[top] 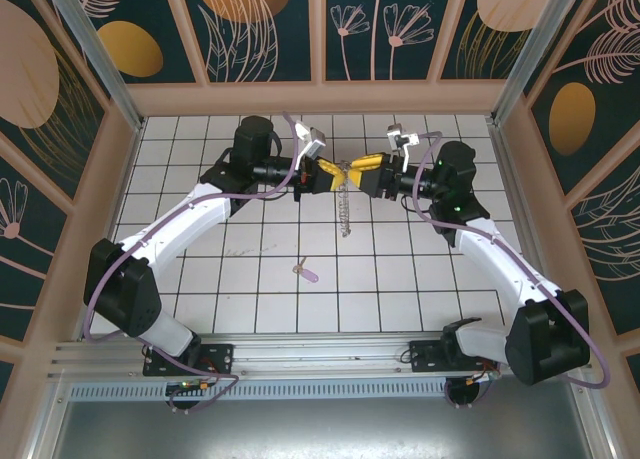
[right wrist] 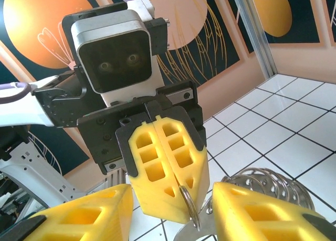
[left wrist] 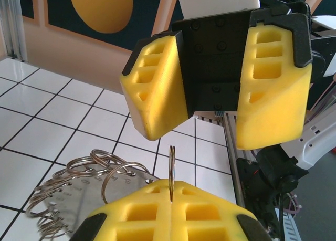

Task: Put the keys on the keyring

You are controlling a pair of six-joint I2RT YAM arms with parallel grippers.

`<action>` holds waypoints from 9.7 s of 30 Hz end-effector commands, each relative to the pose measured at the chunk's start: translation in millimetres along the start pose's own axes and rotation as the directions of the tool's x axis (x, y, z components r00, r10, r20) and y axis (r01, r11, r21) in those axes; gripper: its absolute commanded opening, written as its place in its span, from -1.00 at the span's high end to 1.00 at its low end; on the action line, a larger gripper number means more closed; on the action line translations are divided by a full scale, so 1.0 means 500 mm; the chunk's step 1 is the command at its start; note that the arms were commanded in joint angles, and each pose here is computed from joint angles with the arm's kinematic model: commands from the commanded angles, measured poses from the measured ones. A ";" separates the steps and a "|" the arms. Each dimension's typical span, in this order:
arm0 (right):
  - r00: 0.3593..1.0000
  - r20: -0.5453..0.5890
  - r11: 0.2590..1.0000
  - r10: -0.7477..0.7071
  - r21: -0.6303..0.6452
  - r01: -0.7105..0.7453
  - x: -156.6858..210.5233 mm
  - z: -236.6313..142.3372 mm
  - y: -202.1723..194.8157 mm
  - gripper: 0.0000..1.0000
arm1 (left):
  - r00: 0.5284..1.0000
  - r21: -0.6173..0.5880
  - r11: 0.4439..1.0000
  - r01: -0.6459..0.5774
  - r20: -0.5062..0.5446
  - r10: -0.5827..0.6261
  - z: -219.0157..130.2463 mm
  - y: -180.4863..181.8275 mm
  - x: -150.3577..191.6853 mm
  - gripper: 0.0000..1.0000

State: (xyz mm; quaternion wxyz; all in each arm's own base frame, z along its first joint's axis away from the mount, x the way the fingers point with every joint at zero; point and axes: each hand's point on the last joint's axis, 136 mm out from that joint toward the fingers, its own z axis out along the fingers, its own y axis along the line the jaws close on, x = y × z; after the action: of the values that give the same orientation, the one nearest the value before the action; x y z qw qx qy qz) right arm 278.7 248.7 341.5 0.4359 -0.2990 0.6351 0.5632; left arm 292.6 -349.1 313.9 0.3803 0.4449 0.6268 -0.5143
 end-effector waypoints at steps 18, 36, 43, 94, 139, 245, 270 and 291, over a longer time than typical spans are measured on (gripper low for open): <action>0.999 -0.036 0.999 -0.008 -0.043 0.006 0.030 0.016 0.001 0.57 | 0.998 0.046 0.997 -0.059 0.026 0.058 0.002 -0.019 -0.034 1.00; 0.991 0.098 0.995 -0.095 0.030 0.092 -0.061 -0.001 -0.002 1.00 | 0.971 -0.254 0.967 0.011 0.235 0.050 -0.059 0.023 -0.126 0.00; 0.977 0.169 0.992 -0.130 0.020 0.128 -0.110 -0.004 0.014 1.00 | 0.945 -0.298 0.951 0.079 0.325 0.023 -0.088 0.023 -0.142 -0.31; 0.870 0.479 0.977 -0.116 -0.102 0.186 -0.210 -0.016 0.051 1.00 | 0.858 0.198 0.976 0.091 0.481 -0.178 -0.053 -0.054 -0.237 0.42; 0.894 0.437 0.980 -0.104 -0.110 0.168 -0.176 -0.009 0.050 1.00 | 0.839 0.251 0.957 0.145 0.481 -0.254 -0.018 -0.001 -0.223 0.56; 0.996 0.054 0.997 -0.075 0.016 0.074 -0.062 -0.010 -0.055 1.00 | 0.996 0.036 0.997 -0.074 0.043 0.072 0.043 0.041 -0.133 0.88; 0.860 0.455 0.968 -0.232 0.024 0.248 -0.224 -0.070 0.031 1.00 | 0.857 -0.038 0.990 0.139 0.505 -0.101 -0.047 0.030 -0.250 0.03; 0.808 0.584 0.978 -0.081 -0.111 0.178 -0.256 -0.057 0.025 1.00 | 0.795 0.229 0.965 0.126 0.559 -0.237 -0.032 0.008 -0.262 0.34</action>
State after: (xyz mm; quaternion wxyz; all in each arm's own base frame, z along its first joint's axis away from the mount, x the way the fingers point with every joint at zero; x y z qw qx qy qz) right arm 335.0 212.7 430.7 0.5971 -0.1765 0.4621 0.6315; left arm 349.9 -357.5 421.0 0.4548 0.2208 0.5077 -0.6976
